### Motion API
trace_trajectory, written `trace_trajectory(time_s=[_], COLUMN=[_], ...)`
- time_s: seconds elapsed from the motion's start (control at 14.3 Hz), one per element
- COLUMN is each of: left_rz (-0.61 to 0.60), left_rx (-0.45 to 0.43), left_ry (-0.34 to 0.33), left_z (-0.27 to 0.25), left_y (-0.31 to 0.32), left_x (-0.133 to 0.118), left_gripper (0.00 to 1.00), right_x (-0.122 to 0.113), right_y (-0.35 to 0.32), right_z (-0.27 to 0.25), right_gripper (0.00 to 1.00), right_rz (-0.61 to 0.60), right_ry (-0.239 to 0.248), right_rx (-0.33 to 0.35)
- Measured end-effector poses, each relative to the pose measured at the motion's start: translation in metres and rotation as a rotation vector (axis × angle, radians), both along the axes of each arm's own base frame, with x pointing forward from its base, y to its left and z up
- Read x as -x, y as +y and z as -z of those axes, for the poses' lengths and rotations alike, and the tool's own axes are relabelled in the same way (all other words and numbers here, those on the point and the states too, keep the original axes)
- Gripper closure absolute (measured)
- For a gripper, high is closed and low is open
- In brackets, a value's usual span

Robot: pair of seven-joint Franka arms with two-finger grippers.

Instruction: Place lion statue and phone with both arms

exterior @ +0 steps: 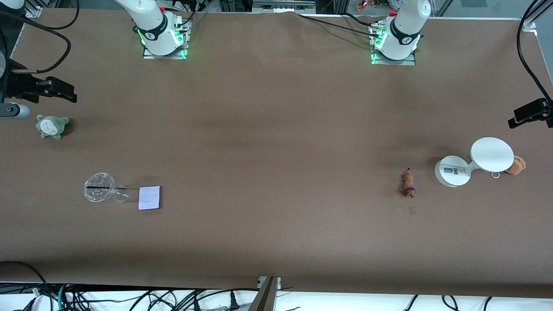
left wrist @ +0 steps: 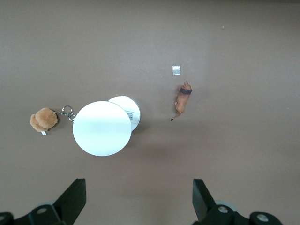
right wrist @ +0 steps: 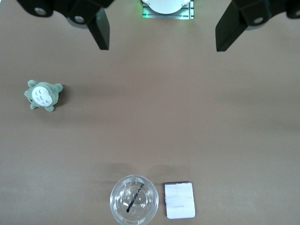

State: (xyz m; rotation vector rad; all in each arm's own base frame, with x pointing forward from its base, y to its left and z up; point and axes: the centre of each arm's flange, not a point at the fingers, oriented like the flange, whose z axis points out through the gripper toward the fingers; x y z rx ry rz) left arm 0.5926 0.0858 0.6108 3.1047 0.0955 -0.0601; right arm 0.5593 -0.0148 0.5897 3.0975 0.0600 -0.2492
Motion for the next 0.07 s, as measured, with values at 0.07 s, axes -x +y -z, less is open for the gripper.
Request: trace_trajectory(time_s=[0.07], left_rz=[0.0], left_rx=[0.0], left_ry=[0.0], left_z=[0.0], left_y=[0.0], left_x=[0.0], left_gripper=[0.0], right_x=[-0.0026], right_y=[0.0002], right_z=[0.0], right_gripper=[0.0], right_rz=[0.0], right_ry=[-0.002], right_rx=[0.001])
